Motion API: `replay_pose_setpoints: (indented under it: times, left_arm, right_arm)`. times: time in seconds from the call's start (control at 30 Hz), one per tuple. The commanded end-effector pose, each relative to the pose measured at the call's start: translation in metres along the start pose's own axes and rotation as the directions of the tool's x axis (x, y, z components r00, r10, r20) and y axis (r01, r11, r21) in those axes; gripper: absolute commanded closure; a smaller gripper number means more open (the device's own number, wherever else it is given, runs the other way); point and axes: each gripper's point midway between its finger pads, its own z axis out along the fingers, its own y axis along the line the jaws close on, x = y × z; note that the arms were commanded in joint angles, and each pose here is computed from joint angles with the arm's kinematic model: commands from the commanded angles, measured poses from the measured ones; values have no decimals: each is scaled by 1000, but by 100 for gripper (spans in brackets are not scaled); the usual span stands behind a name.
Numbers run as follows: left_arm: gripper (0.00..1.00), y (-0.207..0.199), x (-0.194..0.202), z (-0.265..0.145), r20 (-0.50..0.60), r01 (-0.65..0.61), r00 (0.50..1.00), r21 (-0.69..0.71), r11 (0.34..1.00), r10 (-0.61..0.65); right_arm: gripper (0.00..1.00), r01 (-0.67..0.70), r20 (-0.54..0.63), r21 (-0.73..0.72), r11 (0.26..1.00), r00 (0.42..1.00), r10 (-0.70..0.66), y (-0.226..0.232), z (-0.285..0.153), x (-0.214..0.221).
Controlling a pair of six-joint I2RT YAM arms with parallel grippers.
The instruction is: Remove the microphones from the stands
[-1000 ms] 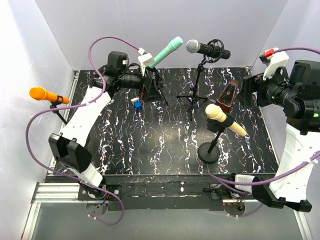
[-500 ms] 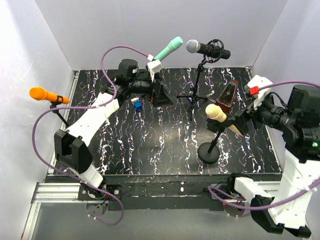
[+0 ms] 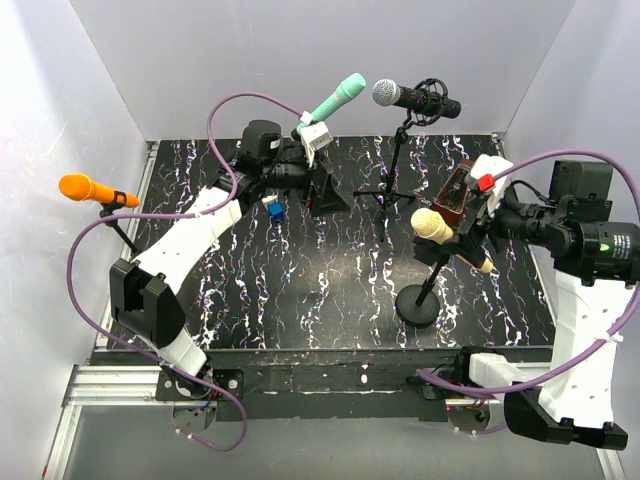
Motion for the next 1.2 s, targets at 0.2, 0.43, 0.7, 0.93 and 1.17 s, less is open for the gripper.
replay_pose_setpoints:
  times: [0.2,0.43,0.7,0.93,1.17]
  left_arm:
    - [4,-15,-11,-9,4,-86,996,-22,996,86]
    - [7,-9,-9,-9,-21,-102,995,-48,994,101]
    - [9,-6,-6,-15,-45,-145,989,-74,987,142]
    - [8,-14,-3,-28,-62,-182,982,-91,979,177]
    - [2,-25,-4,-46,-72,-262,964,-115,958,255]
  right_arm:
    - [10,-109,-115,-202,973,990,87,57,4,42]
    - [17,-104,-83,-255,961,993,86,50,24,32]
    - [48,-148,-96,-369,918,988,121,77,37,32]
    - [69,-88,26,-400,912,994,107,72,62,-17]
    - [92,2,143,-456,890,987,71,58,96,-83]
